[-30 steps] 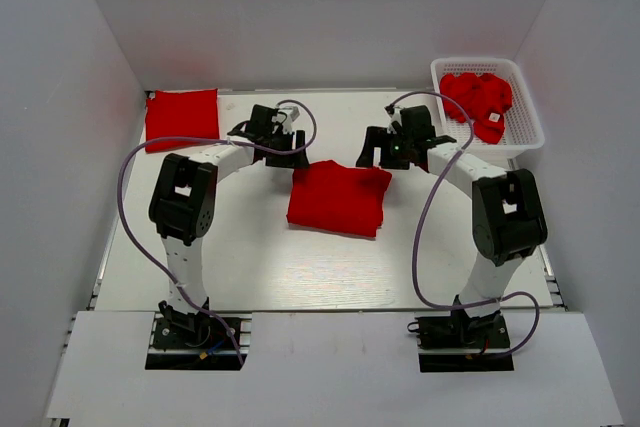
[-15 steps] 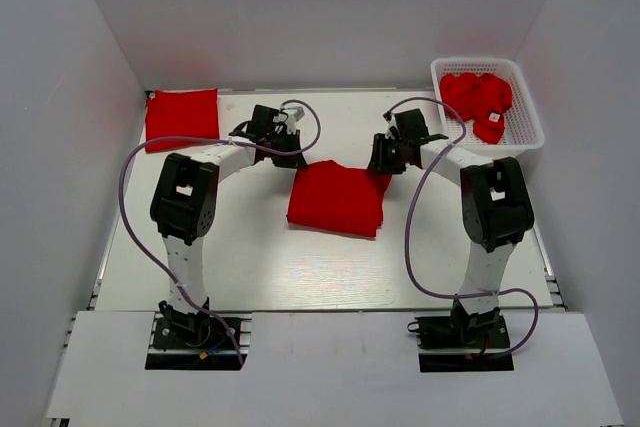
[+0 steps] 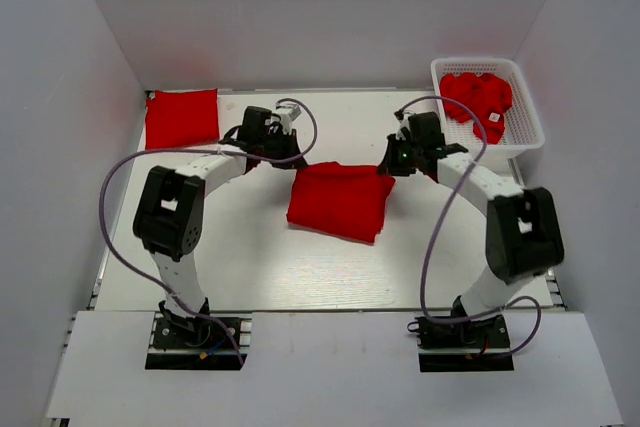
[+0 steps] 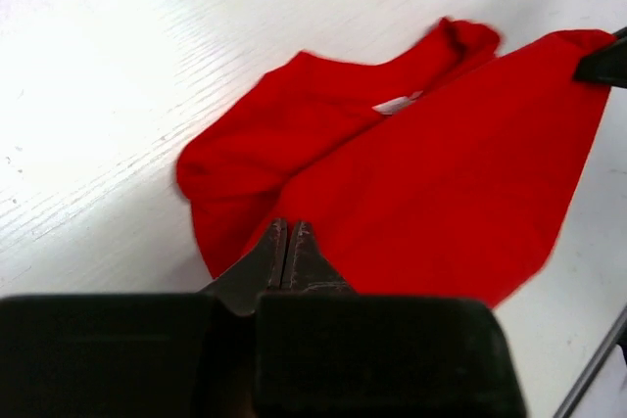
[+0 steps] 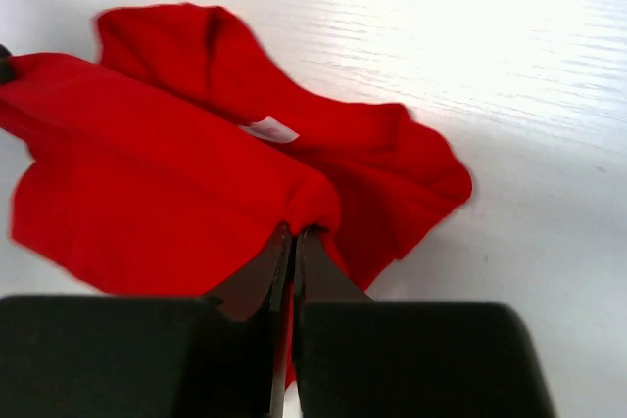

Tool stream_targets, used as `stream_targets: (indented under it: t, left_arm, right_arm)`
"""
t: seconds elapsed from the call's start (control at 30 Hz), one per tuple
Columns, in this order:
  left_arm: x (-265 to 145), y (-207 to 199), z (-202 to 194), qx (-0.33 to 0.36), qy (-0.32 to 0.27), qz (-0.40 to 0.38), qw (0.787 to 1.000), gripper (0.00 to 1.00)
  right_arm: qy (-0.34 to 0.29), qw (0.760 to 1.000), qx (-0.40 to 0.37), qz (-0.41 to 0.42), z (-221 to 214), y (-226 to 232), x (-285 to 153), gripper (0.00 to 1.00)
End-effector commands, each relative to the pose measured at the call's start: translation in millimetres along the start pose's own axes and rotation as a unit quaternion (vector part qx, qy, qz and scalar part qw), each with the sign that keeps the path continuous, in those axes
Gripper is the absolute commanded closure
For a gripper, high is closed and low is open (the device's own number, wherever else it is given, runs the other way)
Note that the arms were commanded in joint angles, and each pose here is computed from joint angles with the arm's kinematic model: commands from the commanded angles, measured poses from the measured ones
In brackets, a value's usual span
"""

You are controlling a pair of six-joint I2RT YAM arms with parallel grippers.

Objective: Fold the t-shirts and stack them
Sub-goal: Smooth out wrinkles on the folded tshirt

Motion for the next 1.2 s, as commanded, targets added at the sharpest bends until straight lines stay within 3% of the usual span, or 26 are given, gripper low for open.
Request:
stream_targets:
  t: [0.0,0.17,0.37,0.6,0.7,1.0,1.17]
  left_arm:
    - [-38,-41,26,0.062,-0.072,-0.054,0.994,1.00]
    - [-58,-56,30,0.083,-0.101,-0.075,0.989,1.00]
    - [-50,-57,47,0.104,-0.117,-0.084,0.984,1.00]
    - [-1,-40,61,0.101,-0.098,-0.102,0.985,1.00]
    - [18,-34,66,0.105,-0.116,-0.125,0.980,1.00]
    - [79,-2,65,0.088,-0.094,-0.132,0.983,1.00]
    - [89,-4,81,0.119,-0.135,-0.152,0.972,1.00]
  right_arm:
    - [-0.053,0.999,-0.005,0.004,11,9,-28,1.00]
    - [-0.074,0.997,-0.001,-0.003,-1,13,-53,1.00]
    - [-0.082,0.996,0.009,-0.023,-6,9,-55,1.00]
    - [-0.067,0.994,0.041,-0.071,-12,-11,-44,1.00]
    - [-0.063,0.993,0.052,-0.084,-16,-21,-37,1.00]
    - [-0.044,0.993,0.071,-0.080,-21,-46,3,1.00]
    - [-0.068,0.989,0.092,-0.097,-16,-62,13,1.00]
Point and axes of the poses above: each gripper's point midway between its finger pads, its own x axis out along the fingers, its own y axis along the line the jaws close on, z = x × y, the point moved 8 cm from there along -x, back along the fingers, and after that the axes turned 11 degrees about -x, right-handed, at the moved point
